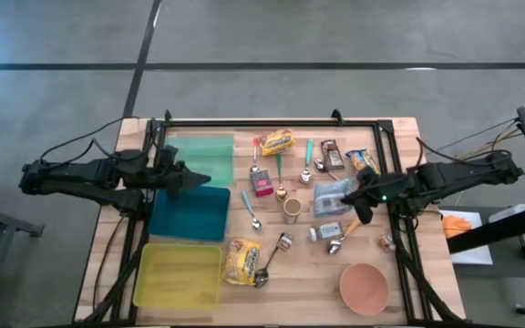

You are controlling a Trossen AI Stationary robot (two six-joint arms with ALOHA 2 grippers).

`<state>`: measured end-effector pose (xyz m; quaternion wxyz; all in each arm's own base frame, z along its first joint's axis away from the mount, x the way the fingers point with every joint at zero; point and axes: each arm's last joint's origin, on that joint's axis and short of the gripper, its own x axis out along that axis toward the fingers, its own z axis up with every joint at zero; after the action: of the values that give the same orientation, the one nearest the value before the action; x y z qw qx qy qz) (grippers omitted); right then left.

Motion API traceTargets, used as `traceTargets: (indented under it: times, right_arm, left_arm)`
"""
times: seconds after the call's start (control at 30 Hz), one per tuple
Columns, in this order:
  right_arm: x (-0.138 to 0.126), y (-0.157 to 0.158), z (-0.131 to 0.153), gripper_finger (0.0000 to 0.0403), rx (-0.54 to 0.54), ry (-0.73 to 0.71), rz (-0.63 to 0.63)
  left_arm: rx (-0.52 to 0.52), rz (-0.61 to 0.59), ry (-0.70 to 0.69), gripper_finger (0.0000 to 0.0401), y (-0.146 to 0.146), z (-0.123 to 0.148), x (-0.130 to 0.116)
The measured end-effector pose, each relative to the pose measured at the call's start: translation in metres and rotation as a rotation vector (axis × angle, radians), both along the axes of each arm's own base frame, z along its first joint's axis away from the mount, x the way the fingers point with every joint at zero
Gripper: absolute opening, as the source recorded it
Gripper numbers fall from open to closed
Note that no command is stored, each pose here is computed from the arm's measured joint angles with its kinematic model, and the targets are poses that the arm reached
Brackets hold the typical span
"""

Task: Pick & Place Food Item
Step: Put the light blue noodle pack into the dark blue bin

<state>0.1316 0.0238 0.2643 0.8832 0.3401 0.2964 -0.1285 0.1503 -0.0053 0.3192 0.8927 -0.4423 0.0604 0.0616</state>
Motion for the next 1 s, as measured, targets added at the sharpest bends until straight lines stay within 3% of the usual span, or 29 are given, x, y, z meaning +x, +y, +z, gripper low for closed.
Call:
traceTargets:
  times: [0.27,0.37,0.6,0.8,1.0]
  right_arm:
    - [0.026,0.010,0.013,0.0008,0.015,-0.114,0.192]
    - [0.039,0.015,0.017,0.0008,0.050,-0.126,0.267]
    - [0.063,0.026,0.033,0.0008,0.090,-0.115,0.419]
    - [0.095,0.036,0.060,0.0008,0.065,-0.196,0.596]
    - [0.132,0.046,0.074,0.0008,0.013,-0.214,0.707]
  left_arm:
    - [0.022,0.000,0.046,0.0008,-0.001,-0.007,0.013]
    - [0.018,-0.037,0.064,0.0028,-0.002,-0.011,0.024]
    - [0.014,-0.151,0.116,0.0137,-0.007,-0.022,0.043]
    - [0.045,-0.229,0.028,0.0238,-0.009,-0.021,0.061]
    - [0.116,-0.263,-0.032,0.0302,-0.011,-0.018,0.072]
